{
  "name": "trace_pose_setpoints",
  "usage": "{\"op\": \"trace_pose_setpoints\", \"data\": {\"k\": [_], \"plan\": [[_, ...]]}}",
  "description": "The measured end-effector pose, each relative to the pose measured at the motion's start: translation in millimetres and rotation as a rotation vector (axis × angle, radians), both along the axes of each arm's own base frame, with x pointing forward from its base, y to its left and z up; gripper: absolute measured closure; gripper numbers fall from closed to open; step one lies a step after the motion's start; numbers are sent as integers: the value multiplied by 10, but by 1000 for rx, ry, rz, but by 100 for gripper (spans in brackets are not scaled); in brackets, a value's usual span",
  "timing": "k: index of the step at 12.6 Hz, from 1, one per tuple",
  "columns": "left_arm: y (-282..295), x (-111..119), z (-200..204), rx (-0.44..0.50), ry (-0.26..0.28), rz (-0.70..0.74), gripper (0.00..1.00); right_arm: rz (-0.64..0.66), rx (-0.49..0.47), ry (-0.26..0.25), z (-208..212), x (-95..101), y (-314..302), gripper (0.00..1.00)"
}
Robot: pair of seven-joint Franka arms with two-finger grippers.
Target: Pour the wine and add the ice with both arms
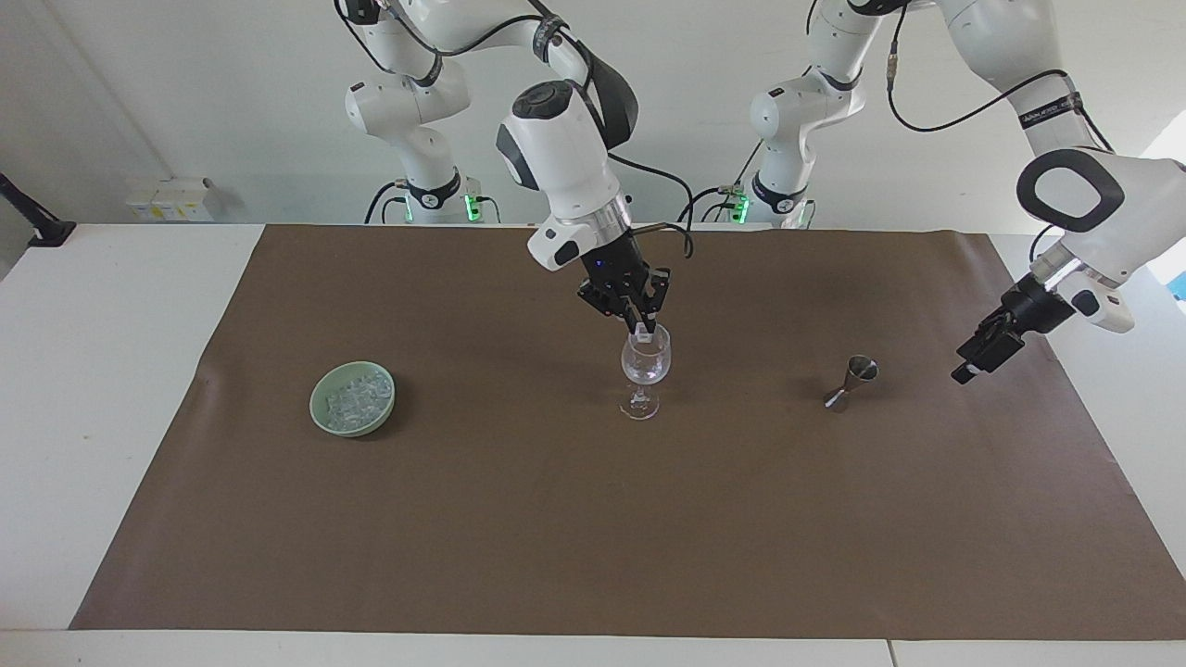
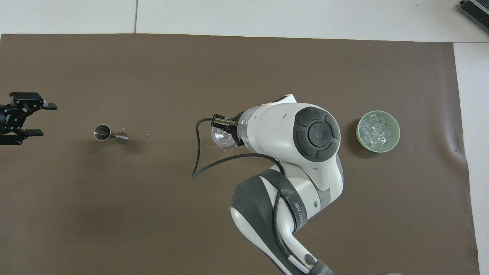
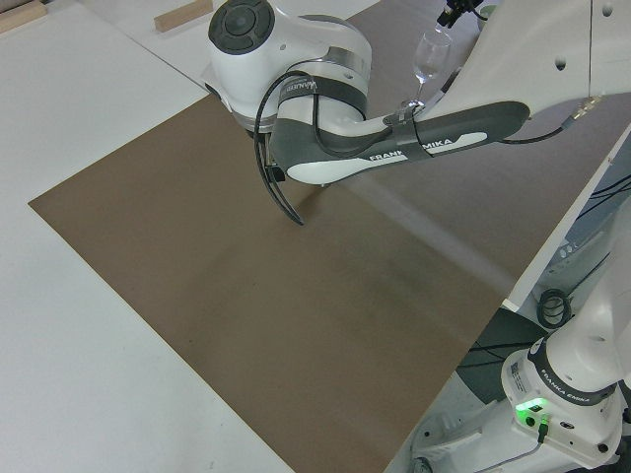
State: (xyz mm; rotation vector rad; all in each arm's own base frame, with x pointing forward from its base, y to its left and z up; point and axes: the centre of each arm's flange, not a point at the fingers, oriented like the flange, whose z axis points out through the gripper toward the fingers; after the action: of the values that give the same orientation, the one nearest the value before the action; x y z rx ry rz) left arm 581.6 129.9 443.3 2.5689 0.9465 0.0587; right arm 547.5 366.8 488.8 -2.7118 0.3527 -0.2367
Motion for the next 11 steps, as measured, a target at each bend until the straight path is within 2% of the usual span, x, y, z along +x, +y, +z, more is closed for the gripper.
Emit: {"op": "trace_pose_setpoints", "data": {"k": [4,5,10,11], "plan": [[-242,-23,606,140,-87,-109,0,-1,1,-1,1,1,0,74],[-308,-72,772,174,-105,-134,0,-1,0,-1,-2,0,0,67],[-856,-177,1262,292,-93,-323,0,-7,-7,-8,5,31,-54,52],[-972,-179,1302,299,-91,-352,0,-14,-12,-17,35,61,-111,42]]}}
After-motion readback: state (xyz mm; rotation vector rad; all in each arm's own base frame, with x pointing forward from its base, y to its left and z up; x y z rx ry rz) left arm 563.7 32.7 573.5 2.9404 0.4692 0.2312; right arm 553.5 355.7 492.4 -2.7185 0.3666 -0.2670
